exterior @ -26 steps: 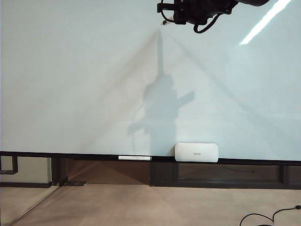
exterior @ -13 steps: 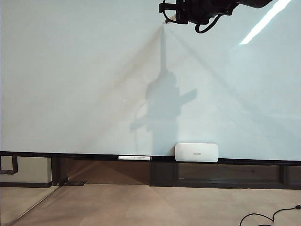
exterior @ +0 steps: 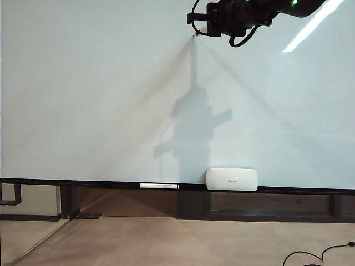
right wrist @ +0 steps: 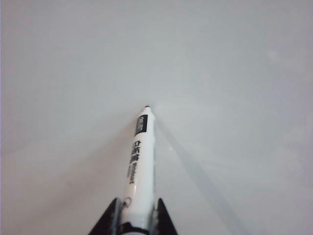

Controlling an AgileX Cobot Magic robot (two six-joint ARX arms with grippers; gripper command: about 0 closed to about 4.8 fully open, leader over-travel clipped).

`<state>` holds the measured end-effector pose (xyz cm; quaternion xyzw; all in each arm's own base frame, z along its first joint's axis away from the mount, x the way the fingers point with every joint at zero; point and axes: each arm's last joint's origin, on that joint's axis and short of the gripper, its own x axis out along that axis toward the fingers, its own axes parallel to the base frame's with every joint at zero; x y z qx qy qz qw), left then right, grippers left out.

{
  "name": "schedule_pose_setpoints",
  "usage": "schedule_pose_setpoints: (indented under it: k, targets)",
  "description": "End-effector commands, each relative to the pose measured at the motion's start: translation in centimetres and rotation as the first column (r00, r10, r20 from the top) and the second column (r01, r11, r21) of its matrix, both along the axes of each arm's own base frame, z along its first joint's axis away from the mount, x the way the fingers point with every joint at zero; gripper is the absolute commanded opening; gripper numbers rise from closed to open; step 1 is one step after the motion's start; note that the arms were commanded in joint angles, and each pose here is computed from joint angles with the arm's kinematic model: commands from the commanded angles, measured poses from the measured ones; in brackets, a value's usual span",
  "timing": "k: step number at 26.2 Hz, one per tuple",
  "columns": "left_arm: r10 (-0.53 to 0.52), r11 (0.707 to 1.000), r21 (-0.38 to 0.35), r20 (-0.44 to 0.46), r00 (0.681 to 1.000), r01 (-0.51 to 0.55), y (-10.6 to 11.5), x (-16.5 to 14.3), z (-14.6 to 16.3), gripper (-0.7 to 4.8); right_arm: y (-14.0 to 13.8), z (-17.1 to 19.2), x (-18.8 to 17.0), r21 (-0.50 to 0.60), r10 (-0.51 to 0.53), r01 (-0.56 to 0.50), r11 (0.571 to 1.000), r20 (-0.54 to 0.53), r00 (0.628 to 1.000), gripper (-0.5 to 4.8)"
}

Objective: Reach to the right to find the marker pen, pick it up, and write the number 15 on the whiteboard.

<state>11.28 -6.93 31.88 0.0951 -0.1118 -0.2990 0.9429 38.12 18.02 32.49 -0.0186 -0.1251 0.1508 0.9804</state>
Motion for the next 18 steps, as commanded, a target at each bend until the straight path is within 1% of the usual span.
schedule_pose_setpoints:
  k: [1, 13, 18]
  targets:
    - [-0.005, 1.0, -0.003, 0.015, 1.0, 0.005, 0.0, -0.1, 0.2, -0.06, 0.0, 0.3, 0.0, 0.013, -0.008, 0.008, 1.0, 0.02, 1.0, -0.01]
    - [-0.005, 1.0, -0.003, 0.015, 1.0, 0.005, 0.0, -0.1, 0.2, -0.06, 0.0, 0.1, 0.1, 0.005, -0.01, 0.01, 1.0, 0.012, 1.0, -0.01]
    - [-0.005, 1.0, -0.003, 0.014, 1.0, 0.005, 0.0, -0.1, 0.2, -0.06, 0.0, -0.7, 0.3, -0.025, -0.033, 0.031, 0.999, -0.059, 0.998, -0.01]
